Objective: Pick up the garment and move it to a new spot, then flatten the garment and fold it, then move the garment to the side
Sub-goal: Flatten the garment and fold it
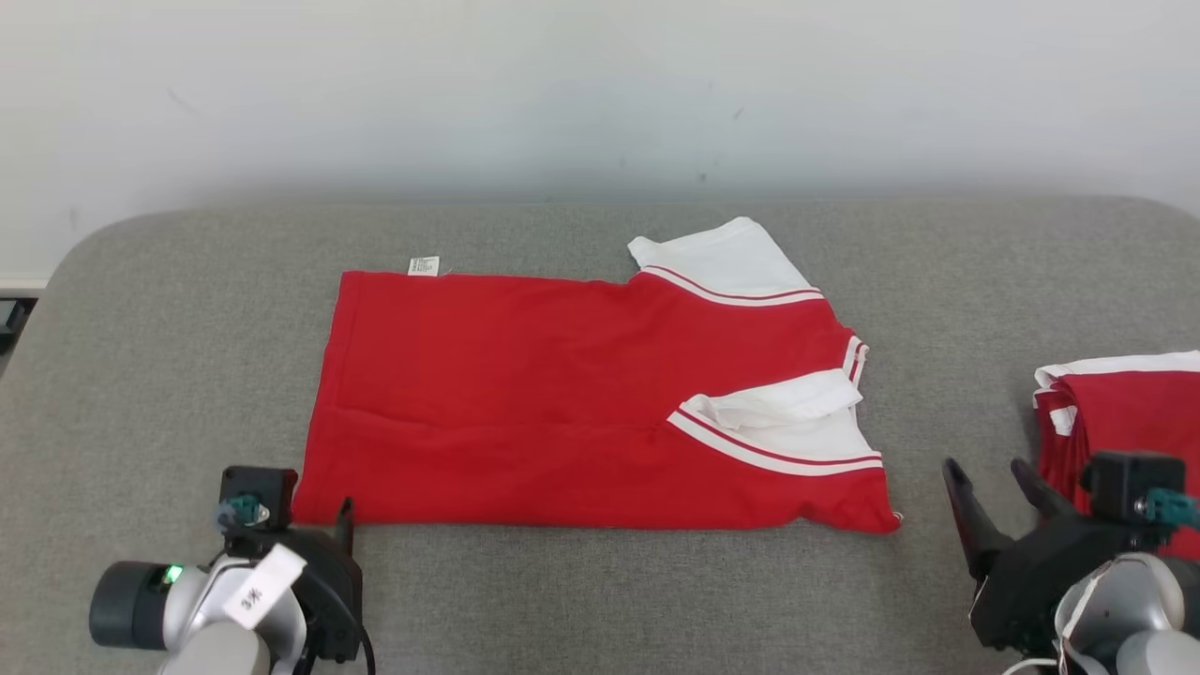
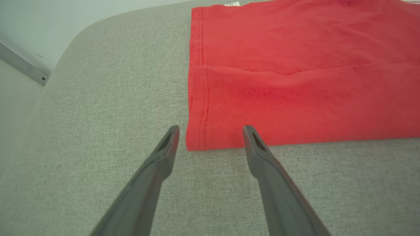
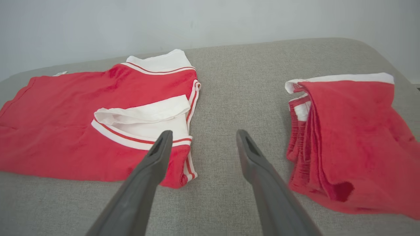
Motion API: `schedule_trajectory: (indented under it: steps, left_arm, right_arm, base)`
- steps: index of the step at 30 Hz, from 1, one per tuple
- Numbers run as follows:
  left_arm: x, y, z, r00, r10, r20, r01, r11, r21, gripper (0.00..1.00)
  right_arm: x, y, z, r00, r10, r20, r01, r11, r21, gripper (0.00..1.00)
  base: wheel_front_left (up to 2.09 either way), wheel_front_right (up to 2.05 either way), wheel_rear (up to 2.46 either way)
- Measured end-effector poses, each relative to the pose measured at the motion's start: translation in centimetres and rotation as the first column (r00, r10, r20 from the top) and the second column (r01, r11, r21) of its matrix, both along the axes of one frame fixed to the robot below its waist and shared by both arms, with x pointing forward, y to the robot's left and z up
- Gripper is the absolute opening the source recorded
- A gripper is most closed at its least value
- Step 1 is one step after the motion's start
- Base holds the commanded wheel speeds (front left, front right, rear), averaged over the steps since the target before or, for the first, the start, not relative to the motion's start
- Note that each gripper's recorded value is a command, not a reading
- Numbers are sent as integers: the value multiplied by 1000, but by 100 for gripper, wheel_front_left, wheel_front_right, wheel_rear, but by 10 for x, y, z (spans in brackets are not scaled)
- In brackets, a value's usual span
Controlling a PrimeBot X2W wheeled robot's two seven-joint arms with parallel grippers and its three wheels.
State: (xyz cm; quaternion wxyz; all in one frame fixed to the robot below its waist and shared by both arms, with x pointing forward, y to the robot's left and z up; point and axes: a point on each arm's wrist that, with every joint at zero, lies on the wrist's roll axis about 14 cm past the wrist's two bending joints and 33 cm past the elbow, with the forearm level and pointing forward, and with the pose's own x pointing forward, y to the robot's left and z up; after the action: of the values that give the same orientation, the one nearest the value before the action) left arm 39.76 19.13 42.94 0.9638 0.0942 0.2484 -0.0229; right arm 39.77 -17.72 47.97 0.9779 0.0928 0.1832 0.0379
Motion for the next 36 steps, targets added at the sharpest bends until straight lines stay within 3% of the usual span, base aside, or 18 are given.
schedule_trajectory:
  steps: [14, 21, 24, 36]
  left_arm:
    - [-1, -1, -19, 1000, 5, 20, -5, 1000, -1, 100]
    - [14, 5, -17, 999, 21, 38, -21, 1000, 2, 100]
    - [12, 10, -26, 999, 36, 10, -36, 999, 9, 100]
    - [2, 21, -42, 997, 68, -46, -67, 998, 18, 100]
  right_arm:
    - [-1, 3, -43, 998, -37, -57, 36, 999, -3, 100]
    - [12, 17, -57, 996, 0, -93, -1, 1000, -7, 100]
    - [14, 33, -65, 992, 48, -120, -48, 999, 4, 100]
    - [10, 41, -80, 983, 81, -165, -83, 997, 0, 100]
  base:
    - [0, 0, 0]
    - [0, 0, 0]
    - [0, 0, 0]
    - [0, 0, 0]
